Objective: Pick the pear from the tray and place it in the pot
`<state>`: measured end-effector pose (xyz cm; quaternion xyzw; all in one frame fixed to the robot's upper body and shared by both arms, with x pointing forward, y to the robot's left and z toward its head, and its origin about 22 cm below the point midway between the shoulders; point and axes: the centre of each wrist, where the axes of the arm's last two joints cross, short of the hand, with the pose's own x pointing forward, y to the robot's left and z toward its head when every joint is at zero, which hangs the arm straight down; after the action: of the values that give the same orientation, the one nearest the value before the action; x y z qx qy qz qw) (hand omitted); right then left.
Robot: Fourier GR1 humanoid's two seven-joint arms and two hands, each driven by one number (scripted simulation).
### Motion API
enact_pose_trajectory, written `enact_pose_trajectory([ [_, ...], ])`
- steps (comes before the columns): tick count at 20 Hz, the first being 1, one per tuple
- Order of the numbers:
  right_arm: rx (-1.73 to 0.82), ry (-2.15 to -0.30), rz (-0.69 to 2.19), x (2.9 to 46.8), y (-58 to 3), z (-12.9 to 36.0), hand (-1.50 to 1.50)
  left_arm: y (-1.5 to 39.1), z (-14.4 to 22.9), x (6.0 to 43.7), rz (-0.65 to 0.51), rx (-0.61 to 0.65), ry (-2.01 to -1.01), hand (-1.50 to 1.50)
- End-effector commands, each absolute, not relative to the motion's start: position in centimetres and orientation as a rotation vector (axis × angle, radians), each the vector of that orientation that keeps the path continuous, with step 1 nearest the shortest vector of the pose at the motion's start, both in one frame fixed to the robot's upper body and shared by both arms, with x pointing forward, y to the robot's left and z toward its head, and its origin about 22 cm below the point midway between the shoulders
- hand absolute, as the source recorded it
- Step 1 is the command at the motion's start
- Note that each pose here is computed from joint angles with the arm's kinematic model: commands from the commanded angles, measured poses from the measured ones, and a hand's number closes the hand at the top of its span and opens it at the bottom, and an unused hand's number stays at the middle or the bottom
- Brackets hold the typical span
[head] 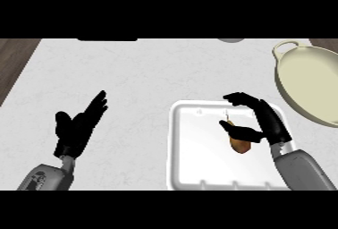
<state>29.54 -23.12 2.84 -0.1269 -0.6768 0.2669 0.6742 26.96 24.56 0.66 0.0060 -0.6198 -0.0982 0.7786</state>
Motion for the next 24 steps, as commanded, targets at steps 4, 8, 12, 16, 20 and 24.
enact_pose_trajectory([
  [4, -0.225, -1.762, 0.588, 29.5, -21.4, 5.4, -1.5, 23.9, -1.1, 26.2, -0.293, -0.055, -1.263, 0.0],
  [8, -0.278, -1.498, 0.766, 29.7, -20.8, 10.2, -1.5, 25.0, -1.3, 24.2, -0.272, -0.053, -1.261, 0.0],
  [12, -0.301, -1.275, 0.835, 32.2, -19.4, 13.6, -1.5, 23.4, -1.8, 25.6, -0.278, -0.054, -1.277, 0.0],
  [16, -0.222, -1.143, 0.783, 34.3, -17.9, 14.2, -1.5, 23.8, -2.8, 25.8, -0.284, -0.067, -1.273, 0.0],
  [20, -0.205, -1.004, 0.787, 35.1, -18.4, 12.4, -1.5, 24.3, -2.5, 26.3, -0.284, -0.057, -1.273, 0.0],
  [24, -0.143, -0.803, 0.931, 35.5, -18.8, 7.3, -1.5, 23.6, -2.9, 26.5, -0.274, -0.061, -1.265, 0.0],
])
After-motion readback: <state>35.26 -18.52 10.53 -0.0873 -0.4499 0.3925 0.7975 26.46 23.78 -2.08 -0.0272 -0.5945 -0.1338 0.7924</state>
